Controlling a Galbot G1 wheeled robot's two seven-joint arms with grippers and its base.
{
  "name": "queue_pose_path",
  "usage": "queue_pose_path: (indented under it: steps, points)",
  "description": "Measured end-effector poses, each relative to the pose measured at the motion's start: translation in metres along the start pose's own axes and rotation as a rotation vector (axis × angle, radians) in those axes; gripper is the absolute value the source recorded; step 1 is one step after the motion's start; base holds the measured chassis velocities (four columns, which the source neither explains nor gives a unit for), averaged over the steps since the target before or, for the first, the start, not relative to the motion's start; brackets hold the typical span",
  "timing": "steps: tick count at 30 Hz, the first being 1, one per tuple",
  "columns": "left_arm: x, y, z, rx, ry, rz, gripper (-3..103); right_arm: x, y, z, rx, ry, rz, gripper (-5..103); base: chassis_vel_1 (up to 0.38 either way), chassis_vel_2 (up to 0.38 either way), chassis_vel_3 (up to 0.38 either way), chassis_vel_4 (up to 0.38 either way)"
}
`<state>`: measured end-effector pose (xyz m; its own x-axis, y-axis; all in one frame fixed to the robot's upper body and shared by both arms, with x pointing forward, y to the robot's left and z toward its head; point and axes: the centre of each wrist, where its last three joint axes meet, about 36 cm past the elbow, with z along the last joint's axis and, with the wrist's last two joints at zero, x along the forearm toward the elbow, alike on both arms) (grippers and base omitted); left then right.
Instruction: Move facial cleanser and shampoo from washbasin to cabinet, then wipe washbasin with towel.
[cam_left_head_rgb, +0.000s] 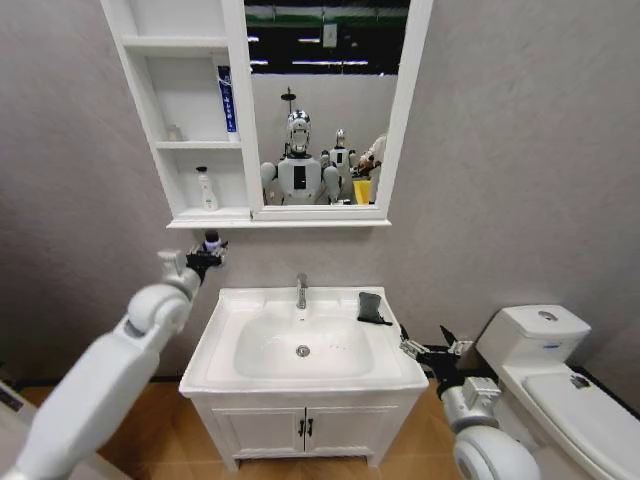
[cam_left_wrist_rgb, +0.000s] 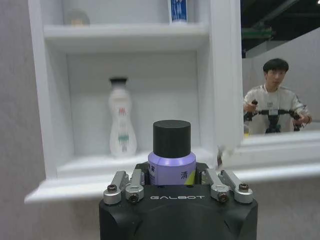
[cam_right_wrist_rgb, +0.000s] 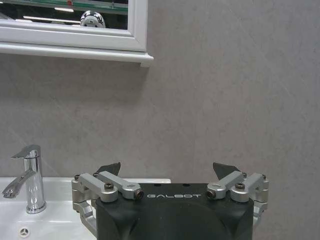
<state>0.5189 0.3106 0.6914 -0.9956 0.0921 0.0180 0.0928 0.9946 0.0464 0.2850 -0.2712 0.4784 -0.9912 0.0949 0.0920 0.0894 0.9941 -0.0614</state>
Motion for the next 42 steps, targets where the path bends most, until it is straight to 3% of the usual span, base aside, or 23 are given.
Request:
queue_pose_path:
  steps: [7, 14, 16, 24, 31, 42]
  points:
    - [-0.059, 0.011, -0.053, 0.0, -0.012, 0.009, 43, -0.001, -0.003, -0.002, -0.002, -0.005, 0.004, 100, 0.0, 0.0, 0.0, 0.0]
    - [-0.108, 0.01, -0.08, 0.006, -0.052, 0.019, 43, -0.002, -0.004, 0.0, -0.006, 0.001, 0.002, 100, 0.0, 0.0, 0.0, 0.0]
    - [-0.123, 0.021, -0.086, -0.014, -0.051, 0.012, 43, -0.005, -0.006, 0.001, -0.019, 0.01, -0.005, 100, 0.0, 0.0, 0.0, 0.0]
    - [-0.138, 0.037, -0.08, -0.027, -0.003, -0.003, 43, -0.008, -0.01, 0.0, -0.037, 0.021, -0.016, 100, 0.0, 0.0, 0.0, 0.0]
    - [-0.144, 0.026, -0.077, 0.049, 0.064, 0.062, 43, -0.009, -0.009, -0.001, -0.035, 0.023, -0.02, 100, 0.0, 0.0, 0.0, 0.0]
    - [-0.169, 0.018, -0.055, 0.089, 0.084, 0.05, 43, -0.005, -0.012, -0.002, -0.026, 0.026, -0.012, 100, 0.0, 0.0, 0.0, 0.0]
